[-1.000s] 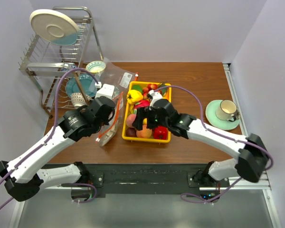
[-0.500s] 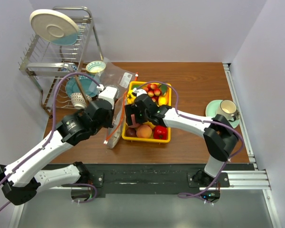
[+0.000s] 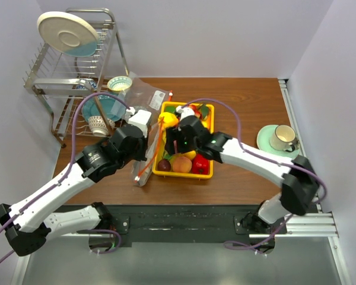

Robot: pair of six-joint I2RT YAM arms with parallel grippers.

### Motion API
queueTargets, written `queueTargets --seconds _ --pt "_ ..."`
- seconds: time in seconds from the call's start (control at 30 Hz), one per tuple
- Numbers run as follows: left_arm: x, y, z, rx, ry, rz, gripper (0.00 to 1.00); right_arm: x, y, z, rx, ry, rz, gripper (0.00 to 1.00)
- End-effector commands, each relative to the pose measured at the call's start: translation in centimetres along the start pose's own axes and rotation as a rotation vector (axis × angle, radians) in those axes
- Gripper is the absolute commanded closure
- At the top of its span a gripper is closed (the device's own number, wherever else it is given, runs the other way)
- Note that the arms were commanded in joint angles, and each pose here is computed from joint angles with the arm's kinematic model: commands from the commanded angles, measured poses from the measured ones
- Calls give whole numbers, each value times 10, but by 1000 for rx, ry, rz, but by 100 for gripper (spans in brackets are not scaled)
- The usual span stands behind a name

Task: Place the food in the zip-top bag and seal the zipper
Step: Pick up the fake fruit from the bin, then place the fake fruit in the zipper food storage bag.

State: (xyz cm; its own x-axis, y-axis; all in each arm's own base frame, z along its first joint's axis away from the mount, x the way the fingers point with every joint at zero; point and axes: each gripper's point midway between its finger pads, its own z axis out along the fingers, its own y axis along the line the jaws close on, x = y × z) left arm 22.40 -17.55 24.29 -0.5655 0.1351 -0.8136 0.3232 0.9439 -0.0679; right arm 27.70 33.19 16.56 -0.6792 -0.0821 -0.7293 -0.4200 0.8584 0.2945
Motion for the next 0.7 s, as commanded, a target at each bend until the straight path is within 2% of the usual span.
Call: queueTargets --seconds 0.0,0.03,0.1,0.17,0.2,0.27,0.5,0.67 --pt "-12 -17 7 69 -47 -48 100 -44 8 -57 -69 -175 3 39" --pt "-11 -18 8 73 -45 -48 100 -41 9 -61 -89 -176 -13 39" --pt "-11 -21 10 86 -48 -50 100 -60 24 -88 -196 -286 -23 39" --pt "-9 -22 13 92 -43 -48 100 -53 31 -97 -281 -312 -31 39" --pt "-11 -25 12 106 -46 -54 100 -65 39 -111 -330 -380 -27 39" --pt "-11 -27 12 113 -41 -57 100 -66 44 -115 -373 -399 -25 39" --pt "-15 -25 7 107 -48 -74 100 -68 85 -106 -588 -398 9 39" --pt "-16 -22 1 102 -52 -82 100 -61 89 -76 -578 -341 35 41"
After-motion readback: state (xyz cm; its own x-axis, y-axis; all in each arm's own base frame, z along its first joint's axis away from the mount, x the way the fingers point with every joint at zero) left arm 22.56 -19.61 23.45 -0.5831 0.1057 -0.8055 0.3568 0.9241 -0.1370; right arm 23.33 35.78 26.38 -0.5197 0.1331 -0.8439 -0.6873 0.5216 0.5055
